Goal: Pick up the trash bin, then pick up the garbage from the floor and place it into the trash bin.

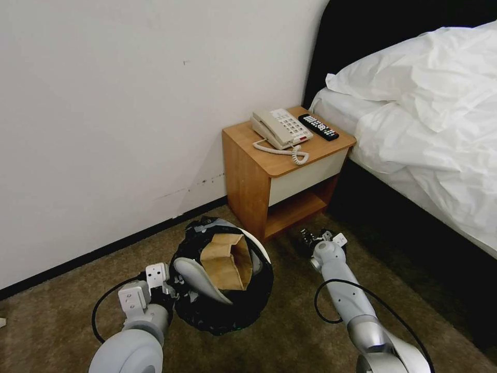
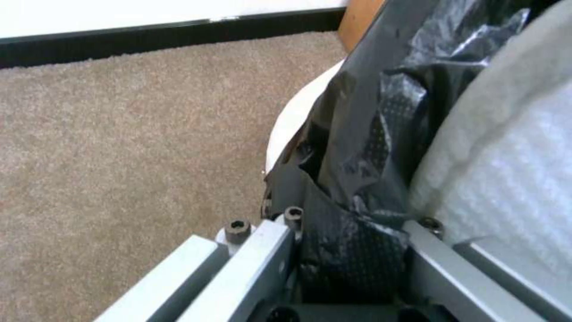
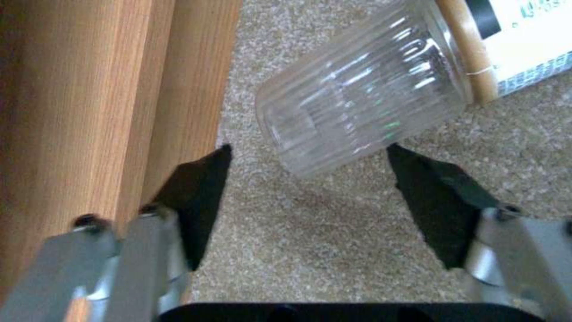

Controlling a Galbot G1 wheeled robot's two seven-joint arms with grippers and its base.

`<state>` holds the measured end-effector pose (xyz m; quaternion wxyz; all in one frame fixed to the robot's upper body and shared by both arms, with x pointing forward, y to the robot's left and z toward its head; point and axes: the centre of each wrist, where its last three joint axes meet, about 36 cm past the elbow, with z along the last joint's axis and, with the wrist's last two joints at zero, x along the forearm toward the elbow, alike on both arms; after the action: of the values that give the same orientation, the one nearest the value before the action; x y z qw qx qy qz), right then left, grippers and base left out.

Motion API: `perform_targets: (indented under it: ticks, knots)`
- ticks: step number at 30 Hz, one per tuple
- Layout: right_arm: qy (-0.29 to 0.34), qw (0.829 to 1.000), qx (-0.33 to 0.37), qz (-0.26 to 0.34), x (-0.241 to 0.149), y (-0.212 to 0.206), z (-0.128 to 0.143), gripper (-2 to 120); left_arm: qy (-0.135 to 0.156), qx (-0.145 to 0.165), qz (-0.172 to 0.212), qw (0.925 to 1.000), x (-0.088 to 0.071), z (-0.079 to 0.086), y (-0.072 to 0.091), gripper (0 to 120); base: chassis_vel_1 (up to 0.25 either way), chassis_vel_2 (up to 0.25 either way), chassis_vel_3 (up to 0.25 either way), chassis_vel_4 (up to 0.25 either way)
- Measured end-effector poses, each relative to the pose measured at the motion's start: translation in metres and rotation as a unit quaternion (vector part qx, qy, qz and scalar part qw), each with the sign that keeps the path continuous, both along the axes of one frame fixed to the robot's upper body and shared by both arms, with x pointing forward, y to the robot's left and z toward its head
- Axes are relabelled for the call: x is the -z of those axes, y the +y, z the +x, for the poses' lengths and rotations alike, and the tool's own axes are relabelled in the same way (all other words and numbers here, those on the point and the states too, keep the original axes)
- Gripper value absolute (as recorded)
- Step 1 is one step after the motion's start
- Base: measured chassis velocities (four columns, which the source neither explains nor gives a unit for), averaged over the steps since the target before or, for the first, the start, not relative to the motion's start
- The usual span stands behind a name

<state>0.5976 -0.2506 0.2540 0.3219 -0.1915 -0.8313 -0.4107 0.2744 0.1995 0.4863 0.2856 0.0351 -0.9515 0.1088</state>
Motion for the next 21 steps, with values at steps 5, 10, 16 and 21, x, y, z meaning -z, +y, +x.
perform_targets:
  ticks: [5, 10, 16, 21]
  knots:
    - [-0.001, 1.0, 0.001, -0.002, -0.0002, -0.0024, 0.0001, 48, -0.001, 0.001, 0.001, 1.0, 0.0014, -0.0001, -0.0013, 0, 0.0, 0.0, 0.0, 0.0]
    - [-0.002, 1.0, 0.0, -0.002, 0.0, -0.0034, 0.0, 33, 0.0, 0.002, 0.0, 1.0, 0.0023, -0.0009, -0.0026, 0, 0.0, 0.0, 0.0, 0.0]
    - [-0.001, 1.0, 0.001, -0.002, 0.0007, -0.0036, -0.0007, 10, 0.001, 0.001, 0.002, 1.0, 0.0035, -0.0019, -0.0028, 0, 0.0, 0.0, 0.0, 0.0]
    - [-0.002, 1.0, 0.0, -0.003, 0.0009, -0.0036, -0.0023, 0, 0.001, 0.0, 0.002, 1.0, 0.0038, -0.0022, -0.0031, 0, 0.0, 0.0, 0.0, 0.0]
